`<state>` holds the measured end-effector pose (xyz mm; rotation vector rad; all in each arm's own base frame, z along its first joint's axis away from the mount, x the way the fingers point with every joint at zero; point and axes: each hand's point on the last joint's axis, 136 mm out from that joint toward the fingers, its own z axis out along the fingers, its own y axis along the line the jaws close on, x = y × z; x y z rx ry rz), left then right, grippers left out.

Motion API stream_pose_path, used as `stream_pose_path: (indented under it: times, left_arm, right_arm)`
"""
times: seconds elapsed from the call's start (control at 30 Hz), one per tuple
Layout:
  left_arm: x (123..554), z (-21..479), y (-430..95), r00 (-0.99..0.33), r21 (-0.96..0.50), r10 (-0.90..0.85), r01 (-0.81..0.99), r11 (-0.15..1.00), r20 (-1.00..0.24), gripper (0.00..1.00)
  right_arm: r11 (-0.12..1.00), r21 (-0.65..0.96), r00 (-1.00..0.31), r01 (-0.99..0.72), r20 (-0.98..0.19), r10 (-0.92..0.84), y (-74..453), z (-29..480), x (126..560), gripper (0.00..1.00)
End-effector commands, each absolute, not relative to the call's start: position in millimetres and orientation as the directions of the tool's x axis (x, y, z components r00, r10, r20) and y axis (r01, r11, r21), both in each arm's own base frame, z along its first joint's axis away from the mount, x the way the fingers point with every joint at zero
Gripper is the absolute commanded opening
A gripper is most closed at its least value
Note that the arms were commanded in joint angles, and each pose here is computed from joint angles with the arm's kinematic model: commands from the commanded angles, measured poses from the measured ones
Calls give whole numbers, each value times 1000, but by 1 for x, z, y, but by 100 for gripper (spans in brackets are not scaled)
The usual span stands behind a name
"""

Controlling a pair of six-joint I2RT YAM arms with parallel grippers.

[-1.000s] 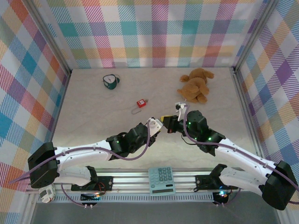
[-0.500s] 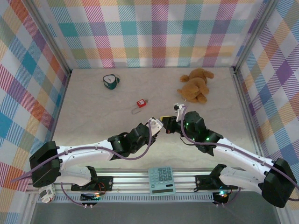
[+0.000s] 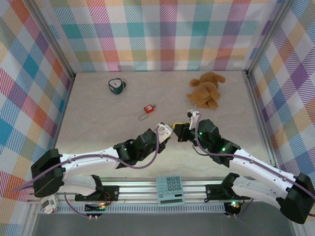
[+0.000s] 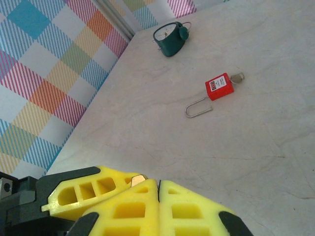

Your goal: Unlock with the key

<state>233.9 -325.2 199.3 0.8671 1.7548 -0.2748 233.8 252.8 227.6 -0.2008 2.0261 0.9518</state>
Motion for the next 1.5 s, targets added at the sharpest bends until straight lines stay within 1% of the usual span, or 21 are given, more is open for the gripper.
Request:
stream_pose_path:
  times: [0.0, 0.23, 0.43, 0.6, 0.77, 1.03, 1.23, 1.47]
  left_arm:
    - [228, 278, -340, 0, 87, 119, 682, 726, -993, 0]
    - [225, 264, -344, 34, 109, 119, 699, 707, -992, 0]
    - [222, 246, -355, 56, 165, 183, 731, 662, -981, 0]
    - [219, 236, -359, 58, 188, 220, 750, 635, -974, 0]
    - [222, 232, -354, 67, 206, 231, 729, 653, -971, 0]
    - [222, 235, -353, 83, 217, 231, 726, 653, -969, 0]
    - [227, 248, -350, 99, 212, 201, 697, 685, -975, 0]
    - [233, 270, -345, 128, 181, 128, 657, 731, -983, 0]
  right_arm:
    - [748, 485, -675, -454, -735, 67, 249, 201, 221, 0]
    - [781, 420, -637, -461, -770, 38, 245, 211, 229, 0]
    - [800, 353, -596, -484, -803, -6, 240, 221, 232, 0]
    - [797, 342, -584, -498, -812, -16, 240, 228, 232, 0]
    - [787, 355, -588, -505, -809, -12, 239, 231, 229, 0]
    - [784, 361, -598, -505, -801, -17, 238, 236, 227, 0]
    - [750, 426, -664, -505, -747, -23, 252, 215, 221, 0]
    - [753, 439, -704, -490, -709, -45, 255, 196, 217, 0]
